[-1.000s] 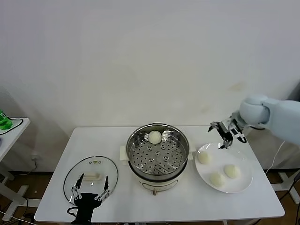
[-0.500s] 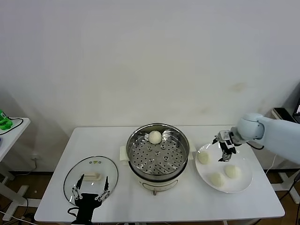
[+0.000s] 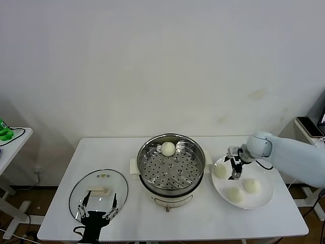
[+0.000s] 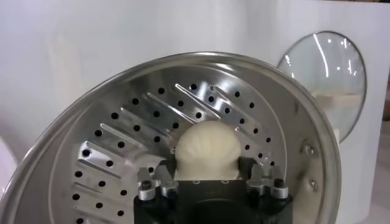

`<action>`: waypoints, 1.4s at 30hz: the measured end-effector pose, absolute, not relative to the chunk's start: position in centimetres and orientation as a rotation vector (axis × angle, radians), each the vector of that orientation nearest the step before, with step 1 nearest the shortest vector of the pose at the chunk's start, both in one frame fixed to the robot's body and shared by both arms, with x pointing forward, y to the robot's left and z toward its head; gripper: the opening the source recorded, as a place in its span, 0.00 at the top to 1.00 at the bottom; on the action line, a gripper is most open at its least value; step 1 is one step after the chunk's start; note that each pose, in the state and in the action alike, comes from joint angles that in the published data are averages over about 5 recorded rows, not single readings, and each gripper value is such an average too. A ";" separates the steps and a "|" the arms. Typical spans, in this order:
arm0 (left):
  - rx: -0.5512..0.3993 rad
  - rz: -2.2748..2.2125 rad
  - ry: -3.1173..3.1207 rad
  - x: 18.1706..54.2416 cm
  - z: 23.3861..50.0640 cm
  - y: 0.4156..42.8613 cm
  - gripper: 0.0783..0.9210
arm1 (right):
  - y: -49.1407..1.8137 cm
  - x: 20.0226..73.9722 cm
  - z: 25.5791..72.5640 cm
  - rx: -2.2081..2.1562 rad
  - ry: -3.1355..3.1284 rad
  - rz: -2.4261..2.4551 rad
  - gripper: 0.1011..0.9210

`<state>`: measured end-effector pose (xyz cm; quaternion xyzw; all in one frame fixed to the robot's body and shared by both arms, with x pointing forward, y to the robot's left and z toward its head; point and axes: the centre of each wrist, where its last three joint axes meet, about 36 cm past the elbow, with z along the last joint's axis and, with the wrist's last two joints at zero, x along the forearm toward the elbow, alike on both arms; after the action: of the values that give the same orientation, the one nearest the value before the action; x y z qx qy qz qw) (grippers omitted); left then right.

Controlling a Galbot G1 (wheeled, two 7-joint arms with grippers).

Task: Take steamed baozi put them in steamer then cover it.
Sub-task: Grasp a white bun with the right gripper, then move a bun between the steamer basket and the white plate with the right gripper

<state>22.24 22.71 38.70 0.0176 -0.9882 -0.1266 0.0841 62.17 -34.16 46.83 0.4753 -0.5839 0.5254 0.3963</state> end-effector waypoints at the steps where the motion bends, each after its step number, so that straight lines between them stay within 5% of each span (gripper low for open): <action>1: 0.053 -0.377 -2.948 22.2 38.7 22.7 0.12 | -34.1 62.3 46.6 1.201 -1.482 1.329 0.12; 9: 0.056 -0.376 -2.943 22.2 38.5 22.8 0.12 | -33.9 62.7 45.4 1.183 -1.496 1.314 0.14; 32: 0.056 -0.359 -2.945 21.8 38.8 22.3 0.12 | -33.9 62.7 44.6 1.165 -1.537 1.295 0.47; 42: 0.044 -0.354 -2.949 21.6 39.0 22.0 0.12 | -34.7 62.6 47.5 1.147 -1.566 1.301 0.47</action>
<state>21.63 21.96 38.98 0.0147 -0.9891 -0.1187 0.0854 62.57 -34.71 47.49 0.4517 -0.6168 0.5121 0.3916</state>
